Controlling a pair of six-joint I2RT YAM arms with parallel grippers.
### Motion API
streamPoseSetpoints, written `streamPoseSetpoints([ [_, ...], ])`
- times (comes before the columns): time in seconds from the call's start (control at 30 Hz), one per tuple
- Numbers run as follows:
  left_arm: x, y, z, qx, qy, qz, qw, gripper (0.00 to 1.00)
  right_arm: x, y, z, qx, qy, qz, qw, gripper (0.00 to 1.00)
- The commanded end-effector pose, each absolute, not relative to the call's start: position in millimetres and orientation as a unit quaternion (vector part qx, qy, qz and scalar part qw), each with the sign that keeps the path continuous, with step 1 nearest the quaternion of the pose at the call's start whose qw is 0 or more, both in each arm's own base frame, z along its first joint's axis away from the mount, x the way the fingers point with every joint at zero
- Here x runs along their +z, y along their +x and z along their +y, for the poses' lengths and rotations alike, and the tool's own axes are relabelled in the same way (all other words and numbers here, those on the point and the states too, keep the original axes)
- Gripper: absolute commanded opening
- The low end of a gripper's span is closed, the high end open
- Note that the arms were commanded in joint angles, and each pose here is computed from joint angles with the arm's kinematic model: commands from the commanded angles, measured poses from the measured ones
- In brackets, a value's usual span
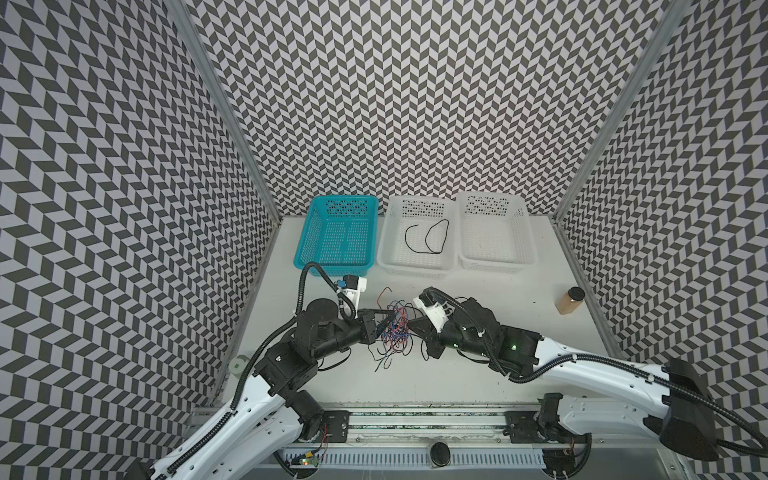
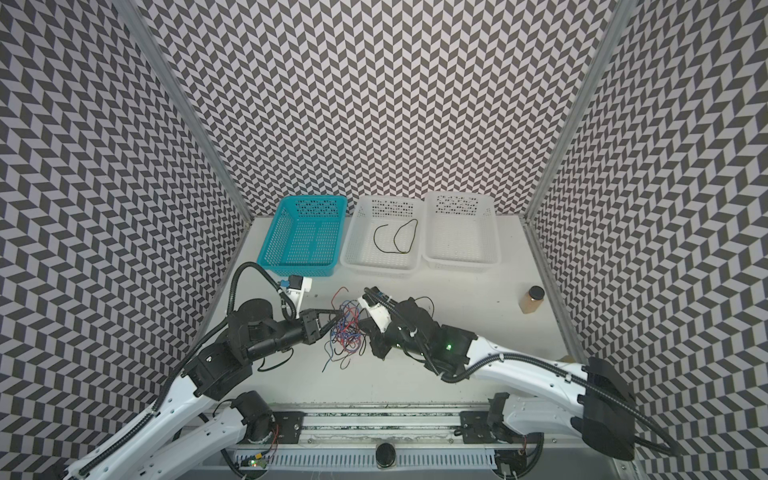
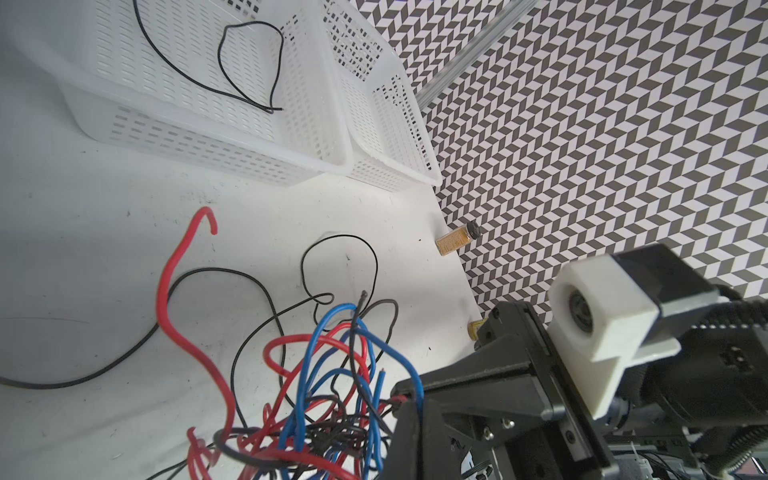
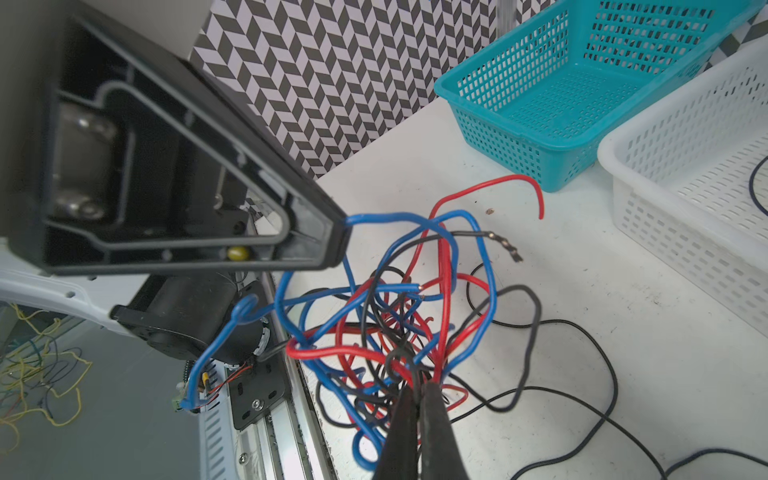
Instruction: Untangle the cables
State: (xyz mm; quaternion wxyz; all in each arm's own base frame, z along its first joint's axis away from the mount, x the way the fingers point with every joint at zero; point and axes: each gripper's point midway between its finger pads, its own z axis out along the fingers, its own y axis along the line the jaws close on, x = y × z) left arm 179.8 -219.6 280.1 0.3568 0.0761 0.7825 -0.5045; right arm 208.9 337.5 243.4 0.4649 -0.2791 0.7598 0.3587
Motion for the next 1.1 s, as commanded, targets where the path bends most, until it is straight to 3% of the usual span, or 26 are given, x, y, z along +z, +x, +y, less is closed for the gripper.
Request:
streamPoseSetpoints([
  [0.0,298.1,176.7,-209.0,-0.491,0.083,0.775,0.389,0.00,239.4,227.0,307.5,0.316,-0.211,0.779,0.499,0.00],
  [0.27,305.3,177.2,-194.7,-0.460,0.079,0.781,0.414,0.00,203.1,234.1,257.8,0.248,-0.133,0.819,0.500,0.00],
  [0.4,312.6,176.2,-188.1,-0.446,0.081,0.782,0.428,0.00,175.3,249.4,208.6,0.196,-0.043,0.856,0.476,0.00],
  [0.5,311.7,175.9,-190.0,-0.450,0.083,0.782,0.424,0.00,162.8,254.5,185.9,0.209,-0.004,0.874,0.439,0.00],
  [0.7,307.0,176.1,-201.9,-0.475,0.087,0.777,0.403,0.00,210.0,238.7,211.5,0.300,-0.090,0.826,0.469,0.07],
  [0.8,312.6,176.2,-201.6,-0.478,0.088,0.772,0.409,0.00,226.3,234.9,216.4,0.313,-0.111,0.814,0.477,0.18],
  [0.87,316.1,175.5,-203.1,-0.483,0.091,0.768,0.411,0.00,241.7,222.8,236.4,0.363,-0.156,0.789,0.470,0.37],
  [0.93,317.0,175.4,-206.3,-0.490,0.094,0.765,0.406,0.00,255.6,213.5,254.9,0.403,-0.188,0.767,0.463,0.49],
  [1.07,314.4,176.3,-213.8,-0.502,0.098,0.765,0.392,0.00,275.9,203.7,289.2,0.422,-0.223,0.746,0.464,0.55],
])
